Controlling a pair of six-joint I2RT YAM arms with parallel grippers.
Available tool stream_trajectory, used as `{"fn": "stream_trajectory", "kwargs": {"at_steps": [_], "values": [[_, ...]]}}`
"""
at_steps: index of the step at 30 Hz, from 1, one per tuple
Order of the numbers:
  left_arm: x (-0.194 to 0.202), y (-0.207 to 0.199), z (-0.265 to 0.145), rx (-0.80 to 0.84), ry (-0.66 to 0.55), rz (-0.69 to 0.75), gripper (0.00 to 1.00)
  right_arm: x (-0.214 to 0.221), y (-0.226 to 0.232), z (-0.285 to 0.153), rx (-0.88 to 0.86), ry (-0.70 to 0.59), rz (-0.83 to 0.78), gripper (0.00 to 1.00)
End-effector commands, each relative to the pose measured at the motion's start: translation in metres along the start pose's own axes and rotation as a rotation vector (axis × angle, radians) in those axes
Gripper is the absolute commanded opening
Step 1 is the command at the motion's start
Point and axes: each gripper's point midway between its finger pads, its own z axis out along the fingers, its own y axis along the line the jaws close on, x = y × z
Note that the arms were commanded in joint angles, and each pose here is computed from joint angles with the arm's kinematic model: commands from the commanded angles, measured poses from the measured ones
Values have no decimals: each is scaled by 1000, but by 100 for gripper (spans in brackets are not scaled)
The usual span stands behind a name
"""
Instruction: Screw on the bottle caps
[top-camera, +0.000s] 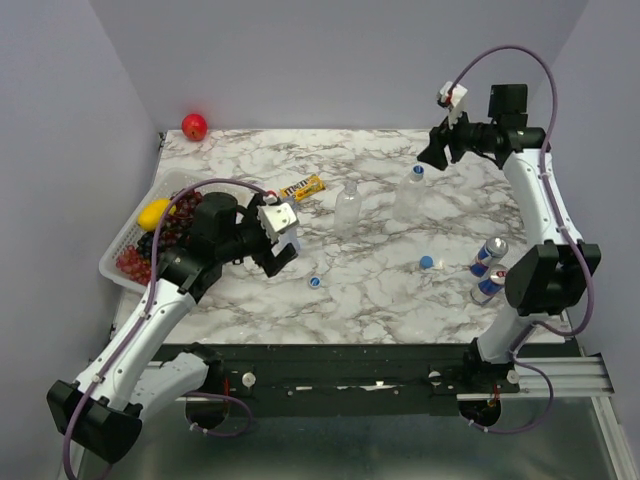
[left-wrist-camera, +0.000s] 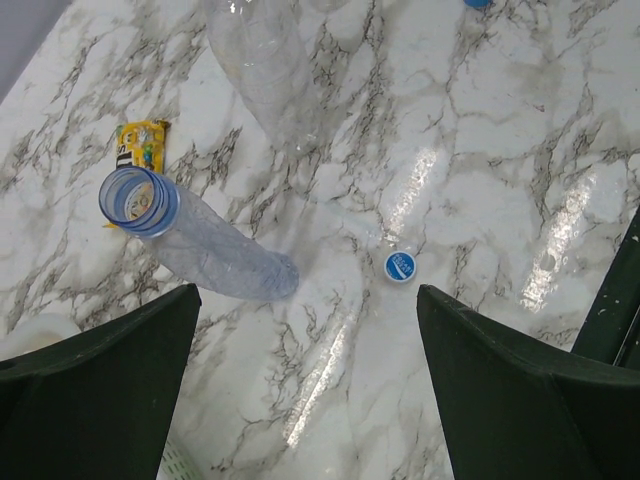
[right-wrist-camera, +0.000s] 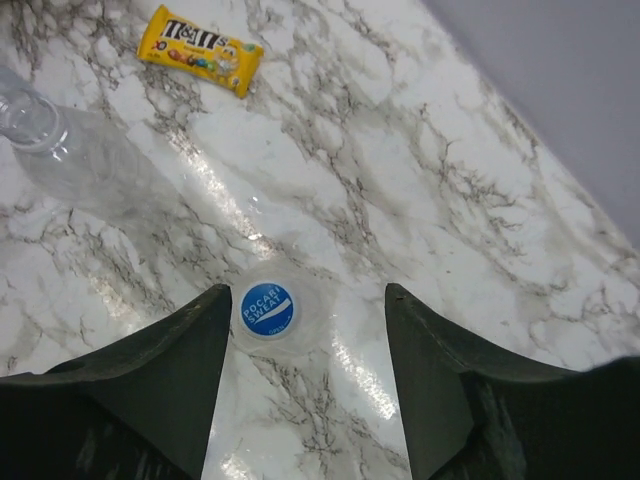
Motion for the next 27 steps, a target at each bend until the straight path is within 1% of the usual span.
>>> {"fn": "stream_trajectory", "kwargs": {"at_steps": [1, 2, 3, 4, 5, 8, 9, 11, 13, 15, 17, 18, 20, 22, 25, 26, 27], "values": [[-4, 18, -7, -121, -29, -17, 99, -63, 29, -28, 14, -135, -144, 72], [-3, 26, -9, -166, -25, -35, 99, -67, 50, -17, -45, -145, -165, 73], [-3, 34, -14, -213, -25, -47, 99, -67, 61, -11, -74, -146, -186, 73], [-4, 38, -18, -233, -30, -59, 99, -67, 71, -3, -100, -149, -204, 74], [-3, 43, -22, -254, -29, -76, 99, -62, 92, 13, -152, -137, -212, 75], [2, 50, -34, -299, -10, -82, 99, -60, 118, 42, -214, -131, -229, 75], [3, 51, -40, -310, -16, -73, 99, -58, 122, 48, -228, -124, -217, 75], [9, 47, -47, -302, 13, -75, 99, -51, 131, 65, -261, -99, -206, 76], [12, 45, -60, -302, 42, -31, 99, -45, 135, 73, -270, -80, -209, 78], [13, 49, -72, -346, 59, 3, 99, -37, 138, 83, -281, -59, -206, 79], [20, 51, -83, -389, 100, 2, 99, -34, 140, 90, -288, -52, -206, 79], [20, 50, -89, -406, 100, 0, 99, -30, 140, 95, -295, -44, -201, 79], [27, 45, -94, -411, 119, -42, 99, -30, 143, 99, -307, -45, -201, 79], [24, 38, -98, -396, 100, -82, 99, -25, 145, 106, -325, -39, -193, 79], [22, 30, -100, -375, 62, -228, 99, -17, 154, 115, -364, -34, -191, 76], [19, 28, -98, -372, 36, -305, 99, -15, 159, 117, -384, -35, -185, 75], [17, 31, -97, -371, 22, -344, 99, -14, 162, 119, -397, -39, -184, 70]]}}
